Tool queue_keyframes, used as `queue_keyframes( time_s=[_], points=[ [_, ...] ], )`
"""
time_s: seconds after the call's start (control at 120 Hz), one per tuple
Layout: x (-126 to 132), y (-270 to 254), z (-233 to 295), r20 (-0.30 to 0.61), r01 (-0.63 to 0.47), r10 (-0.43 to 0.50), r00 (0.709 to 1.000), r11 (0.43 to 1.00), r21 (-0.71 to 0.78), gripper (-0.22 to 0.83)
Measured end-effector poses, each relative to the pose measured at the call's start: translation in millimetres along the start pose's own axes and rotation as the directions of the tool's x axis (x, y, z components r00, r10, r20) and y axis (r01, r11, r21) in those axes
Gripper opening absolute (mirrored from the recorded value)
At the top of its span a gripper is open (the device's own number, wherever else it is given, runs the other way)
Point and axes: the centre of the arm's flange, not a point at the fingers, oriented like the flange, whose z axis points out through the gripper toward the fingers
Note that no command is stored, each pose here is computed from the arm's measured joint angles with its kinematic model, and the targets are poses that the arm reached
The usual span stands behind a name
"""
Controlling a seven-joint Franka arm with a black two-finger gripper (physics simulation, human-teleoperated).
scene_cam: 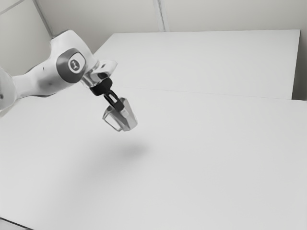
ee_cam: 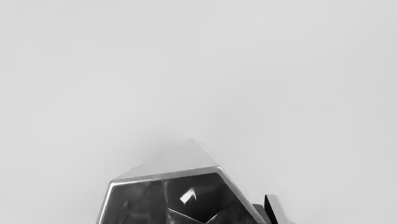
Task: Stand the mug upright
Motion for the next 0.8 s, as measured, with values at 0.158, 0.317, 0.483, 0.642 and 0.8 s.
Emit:
queue_keyframes(
  time_s=[0.158, 0.317, 0.483, 0.642, 0.8],
  points=[
    [22, 39, 39, 0.197, -0.083, 0.055, 0.979, 0.987, 0.139, -0.16],
    [2, 72, 82, 0.252, -0.054, 0.002, 0.968, 0.978, 0.200, -0.16],
    [-64, 44, 75, 0.173, 0.167, -0.219, 0.960, 0.948, 0.271, -0.17],
    [-73, 44, 81, 0.121, 0.265, -0.312, 0.942, 0.917, 0.297, -0.16],
    [-77, 44, 88, 0.081, 0.341, -0.381, 0.921, 0.890, 0.304, 0.03]
  ],
)
